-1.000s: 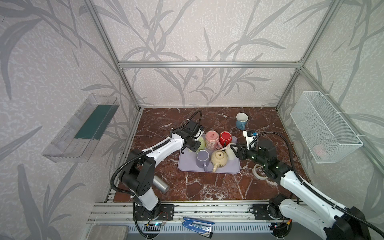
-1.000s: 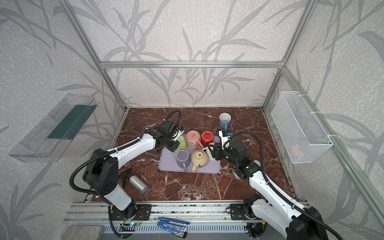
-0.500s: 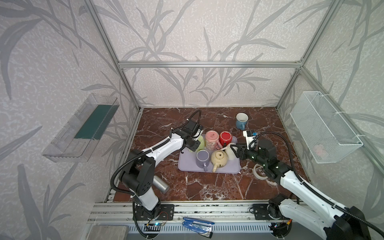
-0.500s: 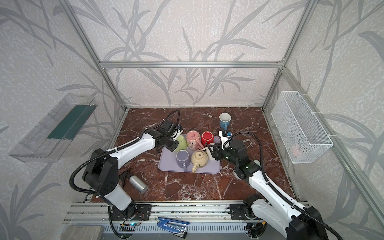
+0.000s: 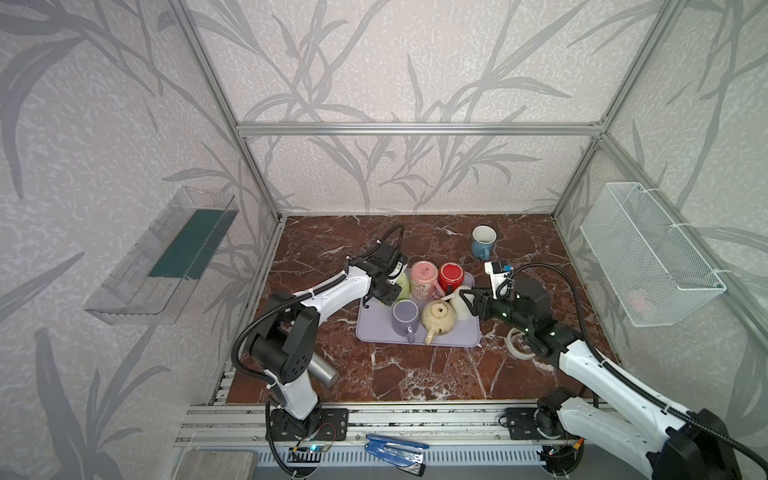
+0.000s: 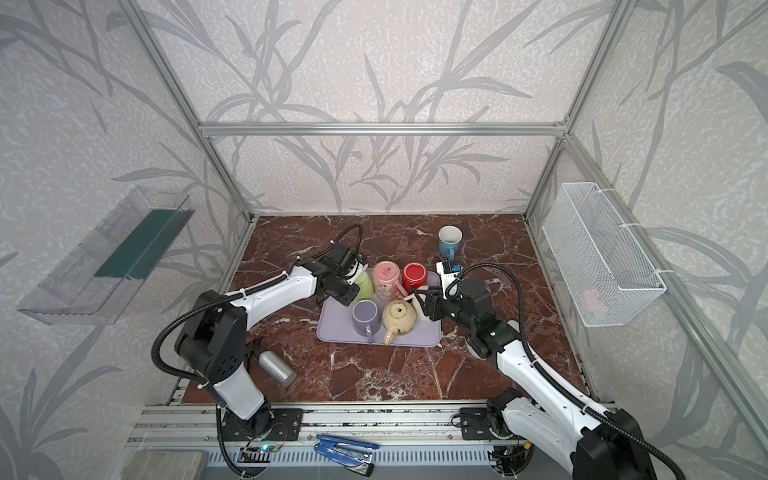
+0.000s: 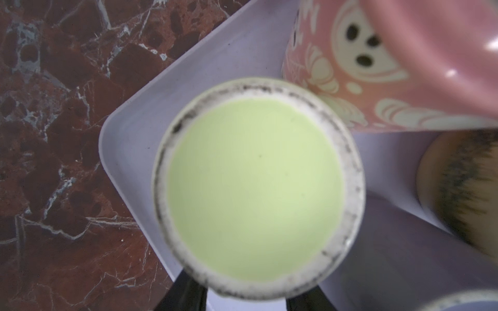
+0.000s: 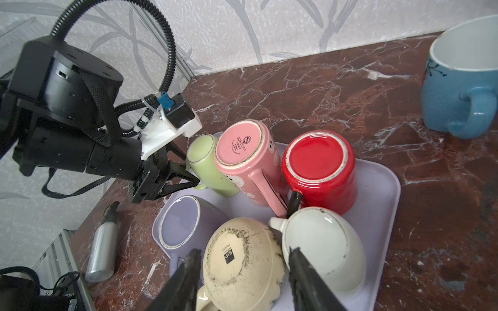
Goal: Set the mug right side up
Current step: 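Lower the left gripper onto the upside-down green mug and close it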
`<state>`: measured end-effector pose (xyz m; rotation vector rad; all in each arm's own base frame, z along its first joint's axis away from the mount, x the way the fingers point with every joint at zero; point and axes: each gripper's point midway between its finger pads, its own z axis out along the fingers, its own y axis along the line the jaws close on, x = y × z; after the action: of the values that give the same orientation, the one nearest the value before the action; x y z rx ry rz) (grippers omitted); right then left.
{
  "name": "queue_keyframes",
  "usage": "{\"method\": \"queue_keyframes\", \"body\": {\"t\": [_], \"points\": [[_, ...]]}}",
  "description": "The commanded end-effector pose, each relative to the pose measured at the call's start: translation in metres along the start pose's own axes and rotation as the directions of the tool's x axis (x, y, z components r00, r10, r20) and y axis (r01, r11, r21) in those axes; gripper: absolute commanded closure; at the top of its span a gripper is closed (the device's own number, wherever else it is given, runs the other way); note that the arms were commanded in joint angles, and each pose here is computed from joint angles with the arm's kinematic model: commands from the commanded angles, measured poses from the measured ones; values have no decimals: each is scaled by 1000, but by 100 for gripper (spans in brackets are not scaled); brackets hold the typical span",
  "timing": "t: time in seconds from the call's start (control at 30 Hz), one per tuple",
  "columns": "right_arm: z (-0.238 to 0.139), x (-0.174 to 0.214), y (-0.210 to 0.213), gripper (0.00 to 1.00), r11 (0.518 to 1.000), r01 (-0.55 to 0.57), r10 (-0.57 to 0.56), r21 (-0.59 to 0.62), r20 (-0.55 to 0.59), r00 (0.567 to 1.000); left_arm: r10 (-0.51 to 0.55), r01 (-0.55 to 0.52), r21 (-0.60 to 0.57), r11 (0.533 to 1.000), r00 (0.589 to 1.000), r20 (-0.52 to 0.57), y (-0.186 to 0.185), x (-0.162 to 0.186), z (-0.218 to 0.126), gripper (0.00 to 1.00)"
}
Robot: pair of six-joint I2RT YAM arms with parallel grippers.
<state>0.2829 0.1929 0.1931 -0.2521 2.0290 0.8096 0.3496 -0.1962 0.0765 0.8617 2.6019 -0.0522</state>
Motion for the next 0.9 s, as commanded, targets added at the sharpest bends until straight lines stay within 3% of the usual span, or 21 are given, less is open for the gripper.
{"method": "queue_keyframes", "body": {"t": [0.0,0.2,0.33,0.87], "points": [[1,-2,0,47,1000,13,-13,2,17,1000,9,-9,16,1000,1000,-3,-3,-6,1,60],[1,-2,0,47,1000,18,-18,7,17,1000,13,-12,22,1000,1000,-12,-4,-5,5,74],[1,-1,-1,47,1000,19,-19,10,15,1000,13,-13,21,1000,1000,-10,-4,-5,5,77],[5,2,-3,47,1000,20,-20,19,4,1000,12,-12,-19,1000,1000,-29,3,-4,13,82]]}}
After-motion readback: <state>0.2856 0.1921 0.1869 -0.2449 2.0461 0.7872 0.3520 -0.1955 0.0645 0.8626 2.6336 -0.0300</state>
